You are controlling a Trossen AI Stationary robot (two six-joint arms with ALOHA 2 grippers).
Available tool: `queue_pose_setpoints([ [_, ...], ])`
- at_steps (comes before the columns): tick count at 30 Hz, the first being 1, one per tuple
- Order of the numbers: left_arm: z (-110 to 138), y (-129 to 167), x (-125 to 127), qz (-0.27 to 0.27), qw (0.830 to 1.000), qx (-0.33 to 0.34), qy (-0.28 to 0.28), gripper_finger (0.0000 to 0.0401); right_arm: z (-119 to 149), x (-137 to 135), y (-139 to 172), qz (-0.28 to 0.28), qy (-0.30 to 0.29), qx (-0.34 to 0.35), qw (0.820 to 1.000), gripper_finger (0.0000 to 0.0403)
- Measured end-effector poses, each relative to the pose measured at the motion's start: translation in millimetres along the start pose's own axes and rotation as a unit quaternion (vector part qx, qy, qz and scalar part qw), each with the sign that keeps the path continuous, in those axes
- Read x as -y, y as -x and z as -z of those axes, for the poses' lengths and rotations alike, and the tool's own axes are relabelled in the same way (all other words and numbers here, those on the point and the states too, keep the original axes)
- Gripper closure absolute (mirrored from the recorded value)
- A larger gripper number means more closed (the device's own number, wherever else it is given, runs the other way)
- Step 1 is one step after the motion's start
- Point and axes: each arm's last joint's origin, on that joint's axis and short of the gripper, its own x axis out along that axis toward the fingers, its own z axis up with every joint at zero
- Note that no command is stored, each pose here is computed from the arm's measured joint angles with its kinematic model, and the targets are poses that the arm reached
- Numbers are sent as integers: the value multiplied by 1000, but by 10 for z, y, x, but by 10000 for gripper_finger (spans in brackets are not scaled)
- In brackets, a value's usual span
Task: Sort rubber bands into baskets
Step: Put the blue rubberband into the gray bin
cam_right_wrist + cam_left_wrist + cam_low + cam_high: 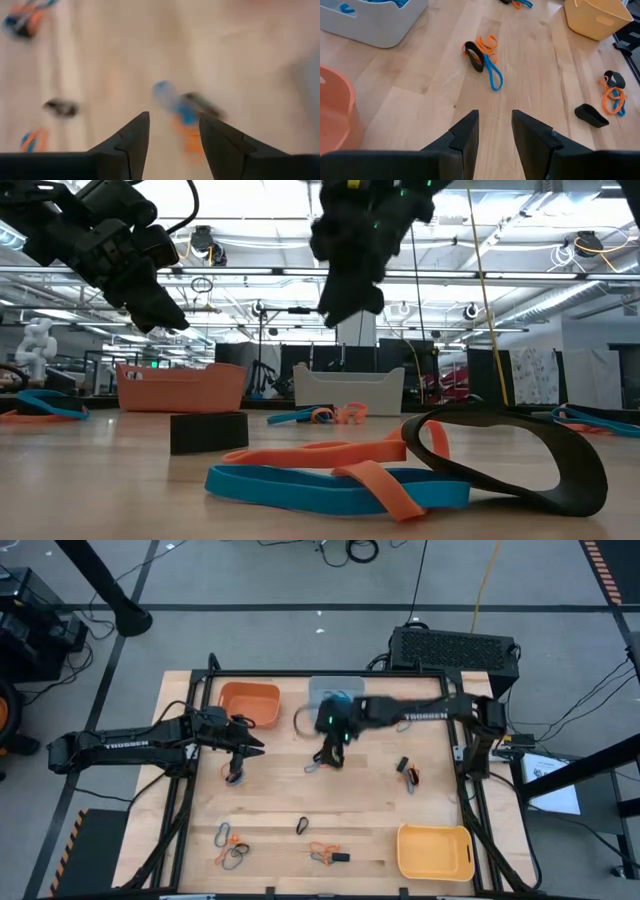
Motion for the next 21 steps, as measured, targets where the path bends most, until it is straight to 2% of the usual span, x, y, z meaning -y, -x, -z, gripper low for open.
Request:
queue_pose_setpoints([
  [6,0,0,0,0,1000,0,0,278,258,-789,-122,-54,110,-23,992,238],
  [12,-1,0,0,0,1000,0,1,278,532,-1389,-133,-103,201,-24,974,238],
  [16,-1,0,0,0,1000,0,1,278,636,-1700,-120,-118,270,20,955,238],
  [19,0,0,0,0,1000,0,1,278,676,-1897,-212,-115,311,71,941,238],
  [21,-1,1,0,0,1000,0,1,278,685,-2008,-321,-131,326,103,930,238],
])
